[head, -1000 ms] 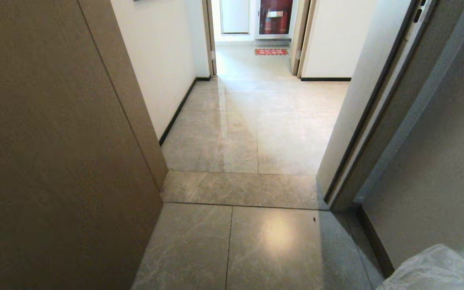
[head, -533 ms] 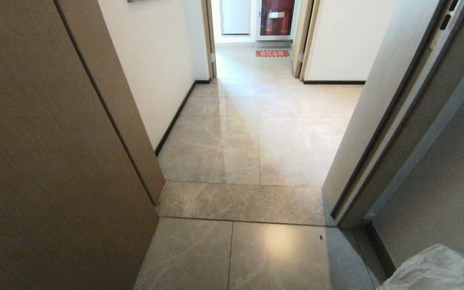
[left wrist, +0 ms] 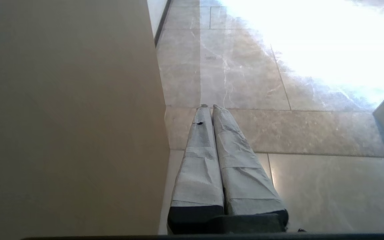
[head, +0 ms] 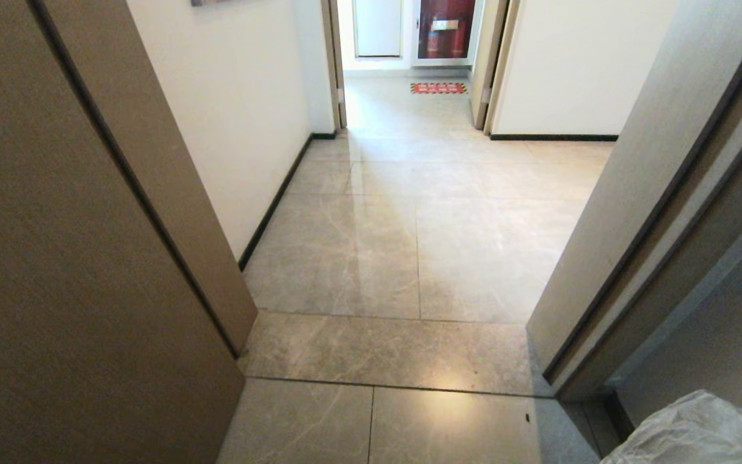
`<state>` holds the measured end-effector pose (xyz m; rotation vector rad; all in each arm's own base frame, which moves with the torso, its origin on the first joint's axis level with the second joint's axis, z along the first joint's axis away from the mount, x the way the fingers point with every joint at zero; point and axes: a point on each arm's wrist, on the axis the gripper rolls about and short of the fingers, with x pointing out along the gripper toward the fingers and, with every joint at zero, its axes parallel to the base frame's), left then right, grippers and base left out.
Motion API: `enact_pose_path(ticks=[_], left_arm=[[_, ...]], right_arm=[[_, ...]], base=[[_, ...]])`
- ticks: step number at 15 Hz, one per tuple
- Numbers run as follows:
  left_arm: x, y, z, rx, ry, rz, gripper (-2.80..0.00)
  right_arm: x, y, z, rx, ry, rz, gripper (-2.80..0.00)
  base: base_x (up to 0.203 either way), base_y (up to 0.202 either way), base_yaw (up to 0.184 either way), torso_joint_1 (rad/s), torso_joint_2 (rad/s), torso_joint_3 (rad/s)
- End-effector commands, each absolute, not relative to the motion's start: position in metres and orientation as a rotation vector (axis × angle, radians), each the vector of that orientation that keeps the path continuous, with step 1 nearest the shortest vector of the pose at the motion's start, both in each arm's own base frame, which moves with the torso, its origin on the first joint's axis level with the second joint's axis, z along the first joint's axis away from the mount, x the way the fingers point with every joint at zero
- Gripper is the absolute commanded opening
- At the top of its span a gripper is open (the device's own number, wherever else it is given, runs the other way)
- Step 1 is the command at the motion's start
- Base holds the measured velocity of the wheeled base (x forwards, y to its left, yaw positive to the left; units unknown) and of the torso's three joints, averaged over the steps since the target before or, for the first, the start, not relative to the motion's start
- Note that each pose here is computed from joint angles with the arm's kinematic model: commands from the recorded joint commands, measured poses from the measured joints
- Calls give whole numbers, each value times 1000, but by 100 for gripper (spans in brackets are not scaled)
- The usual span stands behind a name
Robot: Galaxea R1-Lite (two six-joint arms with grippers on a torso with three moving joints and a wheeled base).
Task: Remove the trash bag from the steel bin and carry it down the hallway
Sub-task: Put the trash bag at the door
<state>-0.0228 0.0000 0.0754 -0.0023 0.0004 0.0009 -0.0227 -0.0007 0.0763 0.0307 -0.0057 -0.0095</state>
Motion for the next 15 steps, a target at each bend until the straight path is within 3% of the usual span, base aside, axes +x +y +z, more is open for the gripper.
enact_pose_path(ticks=[1,15], left_arm=[[-23,0,75,-3,2,1,-280],[-23,0,75,-3,2,0,-280]], right_arm=[[-22,-1,76,31,-3,-9,-280],[-22,-1,76,31,-3,-9,-280]], base=[[189,0,-2,2,5,2],[192,0,1,2,2,2]])
